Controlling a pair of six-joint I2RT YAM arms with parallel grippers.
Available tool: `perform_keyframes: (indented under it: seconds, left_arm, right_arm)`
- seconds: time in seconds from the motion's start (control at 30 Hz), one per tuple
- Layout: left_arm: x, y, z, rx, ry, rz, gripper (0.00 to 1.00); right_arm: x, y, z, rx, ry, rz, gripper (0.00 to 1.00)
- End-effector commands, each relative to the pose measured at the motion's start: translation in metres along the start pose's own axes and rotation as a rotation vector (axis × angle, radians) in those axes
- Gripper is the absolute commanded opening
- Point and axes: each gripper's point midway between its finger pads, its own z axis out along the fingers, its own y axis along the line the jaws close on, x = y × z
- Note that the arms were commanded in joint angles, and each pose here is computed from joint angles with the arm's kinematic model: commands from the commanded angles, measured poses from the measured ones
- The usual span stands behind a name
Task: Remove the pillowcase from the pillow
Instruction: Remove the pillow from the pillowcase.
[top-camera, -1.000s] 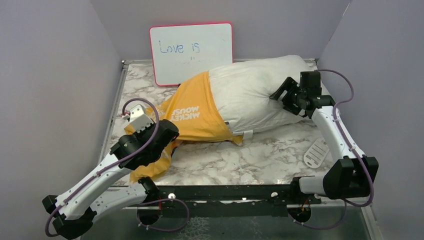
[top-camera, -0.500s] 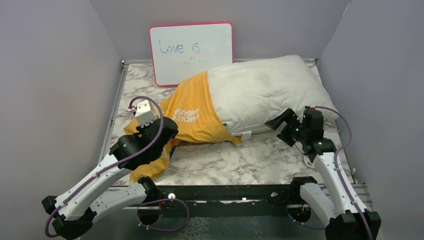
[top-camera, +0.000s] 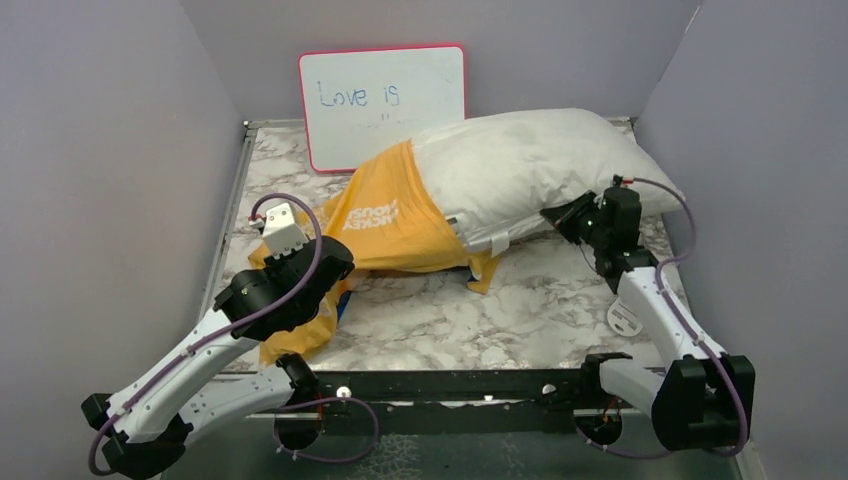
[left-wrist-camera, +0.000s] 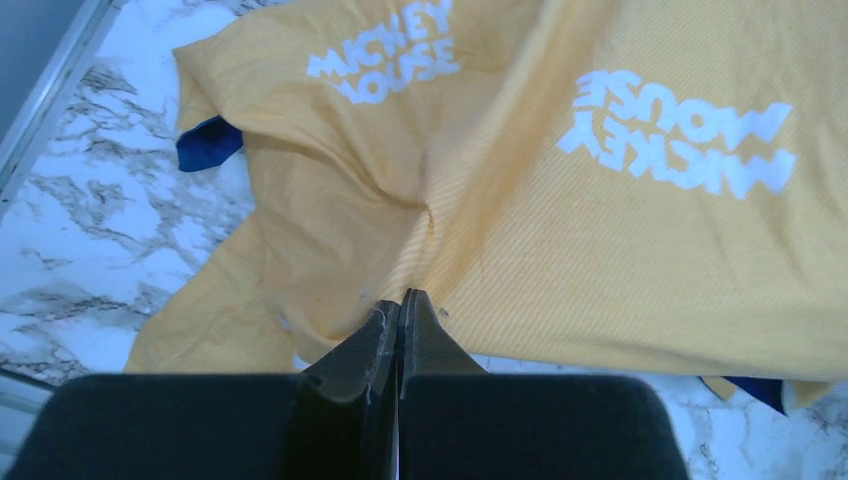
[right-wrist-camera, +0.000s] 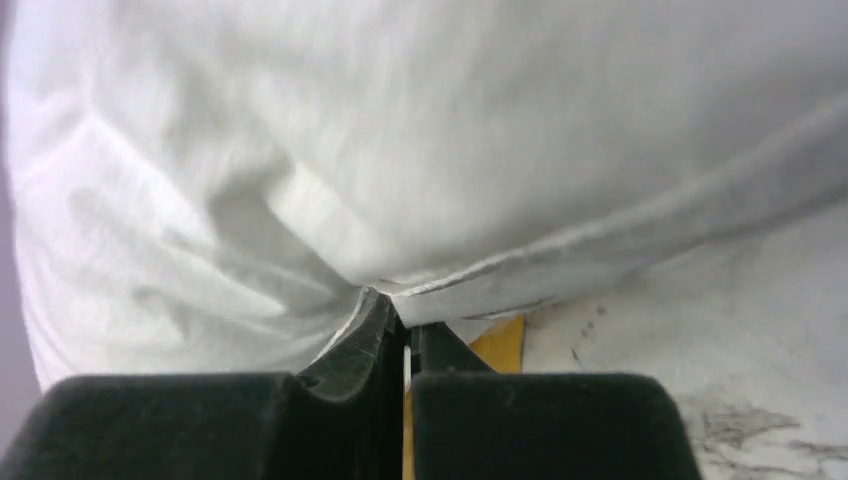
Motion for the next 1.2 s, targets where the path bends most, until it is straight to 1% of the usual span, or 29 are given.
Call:
perform_keyframes:
  seconds: [0.0,0.1,0.23,0.33,0.43,0.5,0.53,0.57,0.6,0.63,0.67,0.7,0.73,0.77,0.83,0.87,0.97,1.07,1.1,1.17]
  left_arm:
    - [-0.034,0.041,-0.014,-0.159,-0.124,0.005,0.0]
    - [-0.048,0.049,-0.021,-0.18,-0.157,0.03,0.0]
    - [-0.066,0.057,-0.029,-0.195,-0.211,0.011,0.0]
    - [-0.084,0.062,-0.035,-0.222,-0.263,0.005,0.0]
    - [-0.099,0.058,-0.039,-0.241,-0.285,0.058,0.0]
    - [-0.107,0.054,-0.04,-0.262,-0.286,0.126,0.0]
    - [-0.11,0.054,-0.041,-0.272,-0.289,0.143,0.0]
    - [-0.112,0.053,-0.042,-0.269,-0.29,0.13,0.0]
    - [-0.113,0.048,-0.042,-0.249,-0.288,0.12,0.11]
    - [-0.114,0.041,-0.041,-0.224,-0.281,0.129,0.33]
    - [-0.115,0.033,-0.039,-0.193,-0.273,0.136,0.6]
    - [-0.114,0.023,-0.037,-0.155,-0.258,0.134,0.75]
    - [-0.111,0.01,-0.034,-0.106,-0.237,0.14,0.82]
    - [-0.106,-0.011,-0.03,-0.024,-0.209,0.154,0.84]
    - [-0.088,-0.054,-0.021,0.143,-0.136,0.183,0.92]
    - [-0.074,-0.078,-0.015,0.235,-0.088,0.198,0.94]
    - [-0.023,-0.139,-0.002,0.446,0.084,0.223,0.98]
    - [0.028,-0.173,0.008,0.546,0.276,0.162,0.99]
    - [0.042,-0.181,0.008,0.582,0.322,0.14,0.99]
    - [0.057,-0.187,0.009,0.619,0.364,0.083,0.99]
  right_arm:
    - [-0.093,0.02,-0.016,0.13,-0.298,-0.152,0.01]
    - [-0.108,0.017,-0.021,0.197,-0.315,-0.201,0.01]
    - [-0.115,0.008,-0.028,0.242,-0.344,-0.211,0.01]
    - [-0.108,0.004,-0.023,0.262,-0.289,-0.208,0.01]
    - [-0.101,-0.002,-0.02,0.286,-0.253,-0.196,0.01]
    - [-0.098,-0.003,-0.021,0.287,-0.236,-0.198,0.01]
    - [-0.098,-0.002,-0.023,0.288,-0.237,-0.199,0.01]
    - [-0.097,-0.003,-0.025,0.293,-0.233,-0.206,0.01]
    - [-0.096,-0.003,-0.028,0.293,-0.229,-0.216,0.01]
    - [-0.095,-0.003,-0.03,0.292,-0.225,-0.222,0.01]
    - [-0.093,-0.003,-0.032,0.293,-0.218,-0.223,0.01]
    - [-0.089,-0.003,-0.034,0.287,-0.204,-0.223,0.01]
    - [-0.085,-0.001,-0.035,0.266,-0.184,-0.231,0.01]
    - [-0.08,0.002,-0.036,0.243,-0.168,-0.236,0.01]
    - [-0.069,0.006,-0.036,0.194,-0.128,-0.243,0.01]
    - [-0.063,0.007,-0.036,0.178,-0.109,-0.244,0.01]
    - [-0.053,0.002,-0.036,0.174,-0.067,-0.242,0.01]
    - [-0.052,0.0,-0.037,0.191,-0.063,-0.243,0.01]
    - [-0.053,0.0,-0.037,0.193,-0.063,-0.245,0.01]
    - [-0.054,0.001,-0.038,0.189,-0.064,-0.249,0.01]
